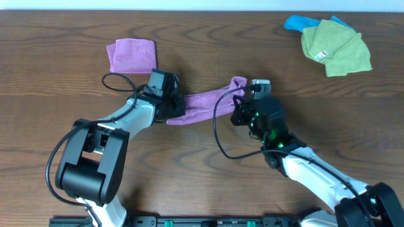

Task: Fold the cloth
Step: 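Lift the strip's right end and fold it left toward the left gripper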

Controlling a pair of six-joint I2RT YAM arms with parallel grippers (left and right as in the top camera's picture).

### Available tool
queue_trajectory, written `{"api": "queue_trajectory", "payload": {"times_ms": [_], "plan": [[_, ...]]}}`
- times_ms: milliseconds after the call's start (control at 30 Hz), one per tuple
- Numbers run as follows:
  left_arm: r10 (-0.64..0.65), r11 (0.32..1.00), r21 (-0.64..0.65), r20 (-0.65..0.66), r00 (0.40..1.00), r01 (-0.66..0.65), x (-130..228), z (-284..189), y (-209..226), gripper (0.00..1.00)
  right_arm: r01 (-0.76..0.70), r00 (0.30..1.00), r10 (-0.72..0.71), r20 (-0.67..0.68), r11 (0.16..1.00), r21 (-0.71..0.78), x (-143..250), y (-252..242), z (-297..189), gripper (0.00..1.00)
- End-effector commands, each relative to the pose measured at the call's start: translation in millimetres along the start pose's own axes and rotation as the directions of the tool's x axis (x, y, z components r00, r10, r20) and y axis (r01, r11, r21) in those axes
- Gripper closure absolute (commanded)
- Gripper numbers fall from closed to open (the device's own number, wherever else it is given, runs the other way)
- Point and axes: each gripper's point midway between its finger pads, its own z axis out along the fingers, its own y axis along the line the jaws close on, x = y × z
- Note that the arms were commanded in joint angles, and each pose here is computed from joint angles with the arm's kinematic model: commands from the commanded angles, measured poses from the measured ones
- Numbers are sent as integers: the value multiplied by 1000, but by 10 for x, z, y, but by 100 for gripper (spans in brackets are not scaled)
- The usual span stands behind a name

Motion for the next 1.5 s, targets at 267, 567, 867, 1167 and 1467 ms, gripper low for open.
{"api": "queue_trajectory", "payload": {"times_ms": [267, 567, 867, 1167, 1467], "plan": [[-3, 1000, -3, -20, 1000, 3, 21, 61, 7, 94, 62, 998, -63, 0, 995, -76, 8, 391, 19, 99], [-4, 1000, -3, -20, 1000, 4, 22, 61, 7, 95, 82, 994, -89, -69, 992, -100, 78, 635, 333, 99], [-15, 1000, -3, -19, 1000, 15, 17, 57, 10, 95, 104, 988, -120, -100, 983, -149, 132, 929, 376, 99], [-16, 1000, -3, -18, 1000, 16, 15, 56, 11, 94, 83, 989, -102, -107, 982, -169, 196, 1041, 382, 99], [-35, 999, -4, -18, 999, 35, 15, 57, 12, 94, 26, 991, -47, -123, 986, -167, 194, 1098, 526, 99]]}}
